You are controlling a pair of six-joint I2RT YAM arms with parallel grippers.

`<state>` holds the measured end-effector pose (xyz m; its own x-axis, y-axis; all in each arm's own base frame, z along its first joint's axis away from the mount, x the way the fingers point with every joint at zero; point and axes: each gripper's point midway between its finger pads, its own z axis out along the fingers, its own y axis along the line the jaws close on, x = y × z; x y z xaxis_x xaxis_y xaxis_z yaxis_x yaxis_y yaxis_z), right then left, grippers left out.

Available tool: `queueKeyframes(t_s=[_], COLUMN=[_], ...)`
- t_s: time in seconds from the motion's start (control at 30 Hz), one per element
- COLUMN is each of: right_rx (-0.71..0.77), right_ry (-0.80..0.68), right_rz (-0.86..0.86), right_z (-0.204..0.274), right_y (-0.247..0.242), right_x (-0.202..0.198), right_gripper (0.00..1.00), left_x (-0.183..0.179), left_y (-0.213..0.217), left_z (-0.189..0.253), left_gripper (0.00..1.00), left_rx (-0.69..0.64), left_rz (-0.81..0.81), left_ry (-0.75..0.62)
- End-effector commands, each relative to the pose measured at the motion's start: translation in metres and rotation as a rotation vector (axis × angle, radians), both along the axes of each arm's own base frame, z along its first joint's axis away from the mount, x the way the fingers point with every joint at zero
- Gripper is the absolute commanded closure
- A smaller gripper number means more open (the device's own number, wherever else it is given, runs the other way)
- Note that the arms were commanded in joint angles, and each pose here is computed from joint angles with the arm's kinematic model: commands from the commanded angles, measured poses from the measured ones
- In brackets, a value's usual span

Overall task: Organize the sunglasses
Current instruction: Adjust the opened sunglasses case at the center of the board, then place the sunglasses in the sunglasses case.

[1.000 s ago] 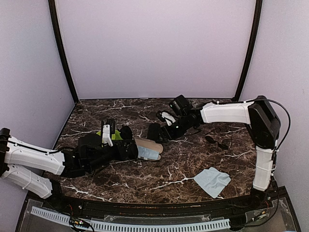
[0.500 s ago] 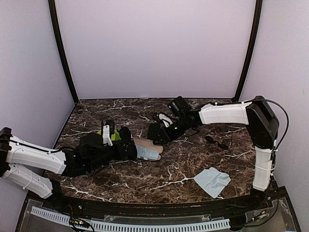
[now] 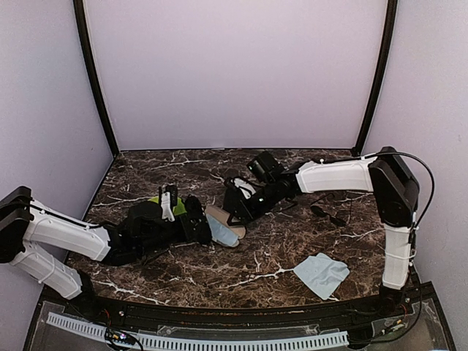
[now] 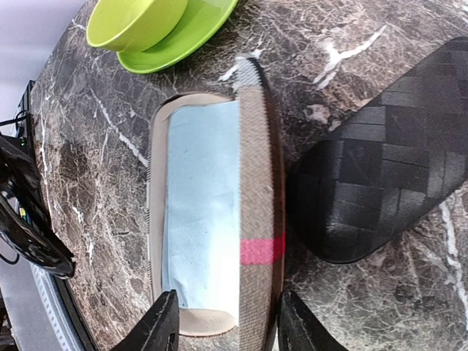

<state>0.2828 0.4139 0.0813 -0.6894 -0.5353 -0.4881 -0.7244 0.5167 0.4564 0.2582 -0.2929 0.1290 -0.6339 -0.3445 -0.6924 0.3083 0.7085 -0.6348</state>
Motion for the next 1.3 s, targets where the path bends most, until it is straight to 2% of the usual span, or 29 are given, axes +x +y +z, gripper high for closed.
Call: queueKeyframes(t_s=[0.0, 0.23, 0.5, 0.87, 1.27], right_rx=[0.014, 0.013, 0.009, 0.023, 0.031], right_ry=[-0.010, -0.019, -0.030, -0.057, -0.065], right_rz=[0.007, -0.005, -0.016, -0.017, -0.019], right_z=[0.004, 0.005, 0.007, 0.017, 0.019], right_y=[0.008, 0.008, 0.006, 0.005, -0.002], right_x=[-0.007, -0.011, -0.008, -0.007, -0.009], right_gripper=[0.54, 0.54, 0.52, 0.50, 0.50], left_x=[0.004, 0.013, 0.025, 0.028, 0.030], left_y=[-0.010, -0.014, -0.030, -0.041, -0.043], left_z=[0.012, 0.003, -0.007, -0.036, -0.049], left_gripper=[0.73, 0.73, 0.72, 0.67, 0.66], left_rx=[-0.114, -0.197, -0.225, -0.336, -0.355], left_rz=[-0.012, -0.015, -0.021, 0.030, 0.051], left_ry=[0.018, 0.080, 0.149, 0.328, 0.376])
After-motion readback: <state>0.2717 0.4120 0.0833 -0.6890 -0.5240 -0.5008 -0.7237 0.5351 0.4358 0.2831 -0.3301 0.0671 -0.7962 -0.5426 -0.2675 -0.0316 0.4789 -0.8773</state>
